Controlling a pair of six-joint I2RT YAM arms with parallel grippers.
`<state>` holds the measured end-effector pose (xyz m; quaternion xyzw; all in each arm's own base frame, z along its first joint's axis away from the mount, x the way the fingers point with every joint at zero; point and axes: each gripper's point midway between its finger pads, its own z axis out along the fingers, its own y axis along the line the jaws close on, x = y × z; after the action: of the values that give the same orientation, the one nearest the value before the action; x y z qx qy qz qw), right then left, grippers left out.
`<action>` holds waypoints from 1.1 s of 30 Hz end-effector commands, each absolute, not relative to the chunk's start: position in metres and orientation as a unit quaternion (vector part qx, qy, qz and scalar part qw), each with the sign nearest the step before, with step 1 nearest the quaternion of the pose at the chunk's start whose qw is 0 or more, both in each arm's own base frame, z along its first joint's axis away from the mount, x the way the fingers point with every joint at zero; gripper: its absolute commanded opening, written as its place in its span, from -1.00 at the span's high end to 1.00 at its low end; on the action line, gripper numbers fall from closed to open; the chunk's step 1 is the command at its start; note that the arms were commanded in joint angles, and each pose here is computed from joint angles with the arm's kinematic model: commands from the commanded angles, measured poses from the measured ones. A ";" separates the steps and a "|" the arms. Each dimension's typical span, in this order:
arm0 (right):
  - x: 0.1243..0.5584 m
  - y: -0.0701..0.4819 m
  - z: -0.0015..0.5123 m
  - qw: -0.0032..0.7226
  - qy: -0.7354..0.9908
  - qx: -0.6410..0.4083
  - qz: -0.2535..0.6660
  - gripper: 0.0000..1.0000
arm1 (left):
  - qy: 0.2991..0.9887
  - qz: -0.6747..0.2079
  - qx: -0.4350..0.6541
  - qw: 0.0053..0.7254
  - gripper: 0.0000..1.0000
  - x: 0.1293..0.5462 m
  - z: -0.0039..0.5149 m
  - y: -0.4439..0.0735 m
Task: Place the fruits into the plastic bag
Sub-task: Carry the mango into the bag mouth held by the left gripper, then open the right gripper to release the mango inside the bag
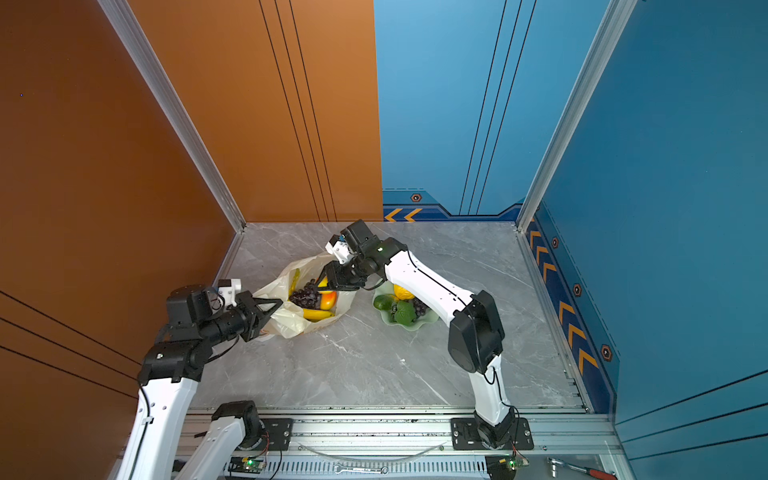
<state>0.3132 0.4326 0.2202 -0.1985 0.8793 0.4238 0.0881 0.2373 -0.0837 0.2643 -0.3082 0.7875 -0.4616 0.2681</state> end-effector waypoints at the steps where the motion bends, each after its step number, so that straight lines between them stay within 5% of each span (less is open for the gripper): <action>1: 0.318 0.447 0.231 0.096 0.868 -0.204 0.442 0.01 | 0.784 -0.466 -0.300 0.281 1.00 0.237 0.274 -0.084; 28: 0.372 0.487 0.134 0.072 0.903 -0.146 0.398 -0.05 | 0.784 -0.464 -0.308 0.273 1.00 0.241 0.270 -0.083; 30: 0.373 0.488 0.133 0.072 0.903 -0.146 0.398 -0.10 | 0.785 -0.464 -0.308 0.272 1.00 0.241 0.270 -0.083; 33: 0.373 0.488 0.135 0.075 0.903 -0.148 0.397 -0.43 | 0.785 -0.463 -0.309 0.271 1.00 0.242 0.269 -0.083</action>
<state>0.3709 0.4843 0.1272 -0.1457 0.9040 0.3970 0.0631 0.2396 -0.0835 0.2613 -0.3133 0.7884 -0.4604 0.2612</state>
